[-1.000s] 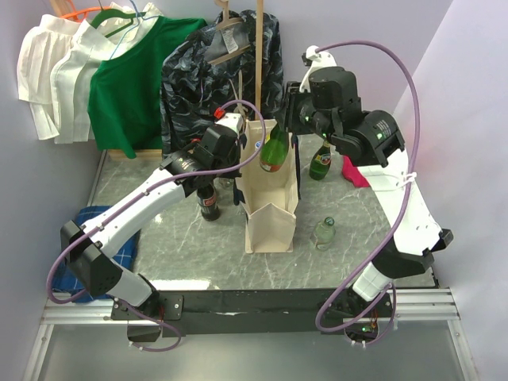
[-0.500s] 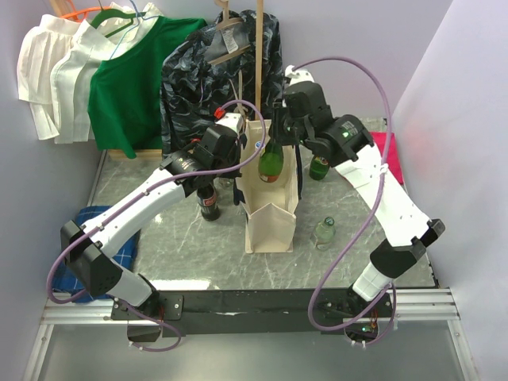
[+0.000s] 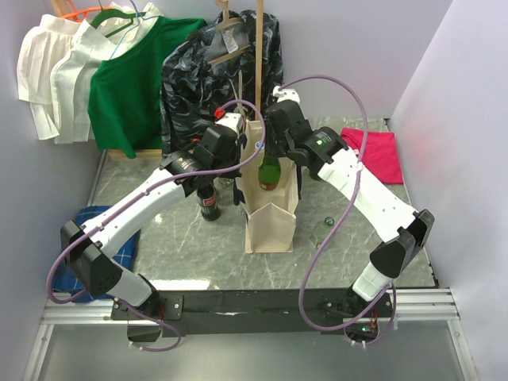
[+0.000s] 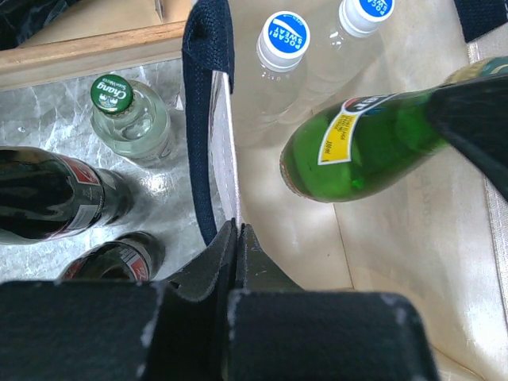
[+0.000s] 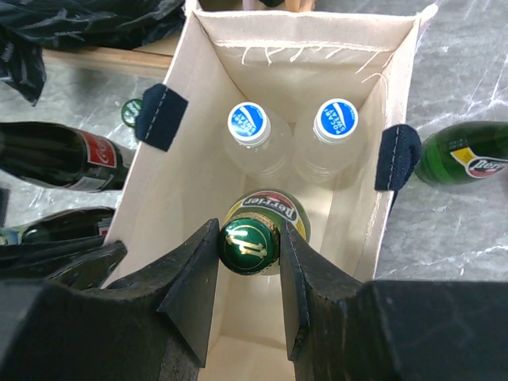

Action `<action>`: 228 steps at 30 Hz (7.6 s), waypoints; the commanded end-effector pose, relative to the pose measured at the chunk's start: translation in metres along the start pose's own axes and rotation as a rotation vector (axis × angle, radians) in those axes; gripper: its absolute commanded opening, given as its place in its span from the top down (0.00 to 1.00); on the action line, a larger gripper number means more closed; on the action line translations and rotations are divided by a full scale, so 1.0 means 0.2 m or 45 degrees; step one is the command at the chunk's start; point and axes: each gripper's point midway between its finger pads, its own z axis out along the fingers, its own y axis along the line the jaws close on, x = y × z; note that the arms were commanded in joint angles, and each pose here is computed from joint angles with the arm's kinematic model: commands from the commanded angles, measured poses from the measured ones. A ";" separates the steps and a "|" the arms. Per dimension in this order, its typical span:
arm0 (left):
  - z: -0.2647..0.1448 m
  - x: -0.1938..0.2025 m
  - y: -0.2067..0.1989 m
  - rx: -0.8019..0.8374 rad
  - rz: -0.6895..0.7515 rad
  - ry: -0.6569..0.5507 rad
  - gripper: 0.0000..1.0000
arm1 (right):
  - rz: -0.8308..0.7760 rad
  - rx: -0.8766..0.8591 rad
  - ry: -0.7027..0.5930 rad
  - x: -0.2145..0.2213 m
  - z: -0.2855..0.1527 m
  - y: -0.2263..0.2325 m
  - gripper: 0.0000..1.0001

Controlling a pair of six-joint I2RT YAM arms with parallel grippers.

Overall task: Place the beverage into the canvas bag
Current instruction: Place the drink in the canvas bag, then pick up the drink from the center of the board.

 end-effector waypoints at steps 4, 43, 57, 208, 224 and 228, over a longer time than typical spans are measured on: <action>-0.10 -0.15 -0.05 0.062 -0.041 -0.112 0.99 | 0.153 -0.086 -0.321 -0.31 -0.06 0.09 1.00; -0.14 -0.19 -0.06 0.068 -0.053 -0.137 0.99 | 0.088 -0.024 -0.212 -0.05 0.24 0.15 1.00; -0.14 -0.19 -0.05 0.064 -0.053 -0.137 0.99 | 0.072 -0.037 -0.174 0.00 0.29 0.17 1.00; -0.15 -0.18 -0.04 0.069 -0.040 -0.170 0.57 | 0.371 0.394 -0.156 -0.04 -0.08 -0.75 0.33; -0.15 -0.20 -0.03 0.054 -0.015 -0.178 0.31 | 0.416 0.496 -0.017 0.05 0.13 -0.97 0.32; -0.15 -0.21 -0.03 0.048 -0.007 -0.187 0.26 | 0.414 0.528 0.021 0.07 0.21 -1.01 0.32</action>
